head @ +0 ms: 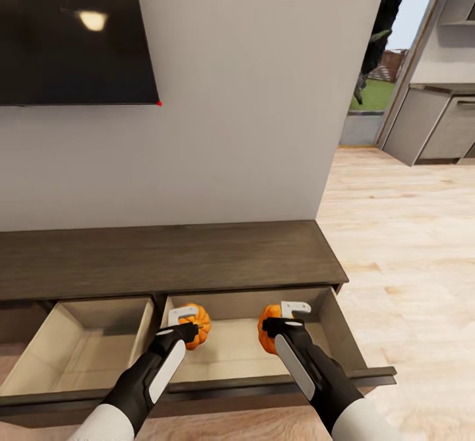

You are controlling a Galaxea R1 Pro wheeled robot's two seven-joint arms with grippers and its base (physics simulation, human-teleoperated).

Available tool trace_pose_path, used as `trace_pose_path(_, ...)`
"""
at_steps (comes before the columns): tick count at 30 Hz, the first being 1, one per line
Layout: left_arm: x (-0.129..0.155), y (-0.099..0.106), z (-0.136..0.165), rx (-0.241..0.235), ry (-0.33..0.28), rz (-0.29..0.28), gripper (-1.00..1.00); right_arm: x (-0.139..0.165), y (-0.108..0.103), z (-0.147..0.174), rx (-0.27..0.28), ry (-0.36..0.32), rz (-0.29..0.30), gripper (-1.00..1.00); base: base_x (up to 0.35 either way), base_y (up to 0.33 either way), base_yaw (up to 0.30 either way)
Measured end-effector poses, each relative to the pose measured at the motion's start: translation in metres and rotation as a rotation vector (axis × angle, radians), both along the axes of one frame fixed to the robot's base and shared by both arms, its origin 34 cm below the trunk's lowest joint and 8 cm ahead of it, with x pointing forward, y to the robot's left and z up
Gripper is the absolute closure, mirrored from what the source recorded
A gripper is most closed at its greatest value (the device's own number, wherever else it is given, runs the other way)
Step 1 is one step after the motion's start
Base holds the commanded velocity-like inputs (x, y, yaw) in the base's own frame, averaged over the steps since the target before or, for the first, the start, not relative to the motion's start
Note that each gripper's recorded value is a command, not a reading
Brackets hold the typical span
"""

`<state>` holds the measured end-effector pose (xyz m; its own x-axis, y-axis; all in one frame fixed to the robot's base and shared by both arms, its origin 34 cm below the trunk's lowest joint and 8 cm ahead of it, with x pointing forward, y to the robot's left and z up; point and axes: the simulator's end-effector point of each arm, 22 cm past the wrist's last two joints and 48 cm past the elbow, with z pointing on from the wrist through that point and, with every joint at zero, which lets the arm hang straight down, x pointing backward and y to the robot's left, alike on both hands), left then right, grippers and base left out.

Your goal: Place each of the two pumpkins and all three candles from the living room inside a cabinet in the living room (use any cabinet), then make sure every cabinet is closed, and position the cauldron so it is next to a table in the living room.

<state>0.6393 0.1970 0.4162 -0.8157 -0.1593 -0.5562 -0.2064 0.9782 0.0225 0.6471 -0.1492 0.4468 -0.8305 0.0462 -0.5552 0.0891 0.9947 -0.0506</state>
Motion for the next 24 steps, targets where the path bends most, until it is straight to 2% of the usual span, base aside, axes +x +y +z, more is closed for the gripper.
trace_pose_path(2,0.004,0.006,0.000,0.046,-0.016,-0.022,1.00,0.000,0.000,-0.003,0.001,-0.003,-0.001,1.00,0.000,0.000,0.000)
trace_pose_path(4,0.005,0.006,-0.003,0.064,-0.023,-0.034,1.00,0.001,0.000,-0.005,0.002,-0.009,0.000,1.00,0.000,0.000,0.000)
trace_pose_path(11,0.002,-0.010,-0.016,0.065,-0.028,-0.057,1.00,-0.001,0.001,-0.018,0.008,-0.014,-0.001,1.00,0.000,0.000,0.000)
trace_pose_path(24,-0.007,-0.013,-0.045,0.069,-0.019,-0.069,1.00,-0.009,0.001,-0.047,0.009,-0.013,-0.002,1.00,0.000,0.000,0.000)
